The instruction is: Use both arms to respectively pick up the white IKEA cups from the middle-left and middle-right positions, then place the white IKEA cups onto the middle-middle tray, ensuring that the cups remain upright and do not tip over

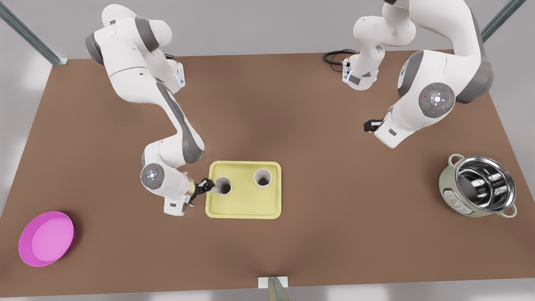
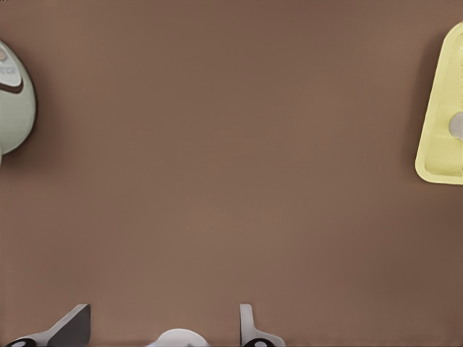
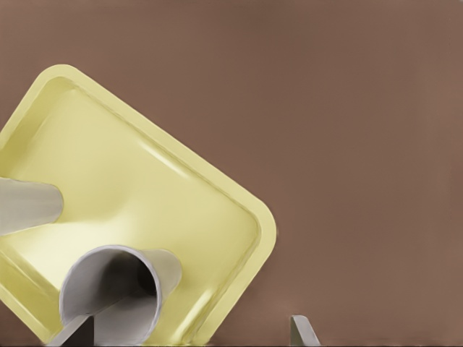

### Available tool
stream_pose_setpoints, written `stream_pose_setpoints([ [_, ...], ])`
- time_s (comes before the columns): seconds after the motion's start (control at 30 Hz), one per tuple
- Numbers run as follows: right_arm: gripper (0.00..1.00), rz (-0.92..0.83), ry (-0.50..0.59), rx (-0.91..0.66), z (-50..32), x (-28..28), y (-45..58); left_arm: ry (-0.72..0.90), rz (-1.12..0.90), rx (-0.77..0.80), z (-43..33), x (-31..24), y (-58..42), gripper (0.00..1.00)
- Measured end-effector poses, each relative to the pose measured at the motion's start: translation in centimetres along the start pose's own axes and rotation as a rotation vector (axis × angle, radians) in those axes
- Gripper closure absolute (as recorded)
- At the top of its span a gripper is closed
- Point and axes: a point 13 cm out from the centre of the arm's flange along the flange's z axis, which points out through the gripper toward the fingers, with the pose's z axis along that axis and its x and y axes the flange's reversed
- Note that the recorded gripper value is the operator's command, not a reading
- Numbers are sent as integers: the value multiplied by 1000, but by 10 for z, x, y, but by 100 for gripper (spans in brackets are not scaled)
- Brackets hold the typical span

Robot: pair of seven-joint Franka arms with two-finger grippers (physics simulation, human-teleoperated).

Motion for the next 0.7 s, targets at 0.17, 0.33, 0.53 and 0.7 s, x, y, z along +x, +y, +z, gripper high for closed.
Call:
stream_pose_setpoints([
  [0.17, 0, 246, 73, 156, -86, 80, -182, 23, 31, 33, -3, 7, -2, 0],
  [0.33, 0, 266, 60, 224, -253, 118, -137, 34, 50, 41, -3, 8, 0, 0],
  [0.53, 0, 377, 142, 199, -295, 203, -126, 40, 69, 44, -2, 10, 0, 0],
  [0.7, 0, 411, 186, 193, -291, 213, -120, 42, 81, 43, -2, 10, 0, 0],
])
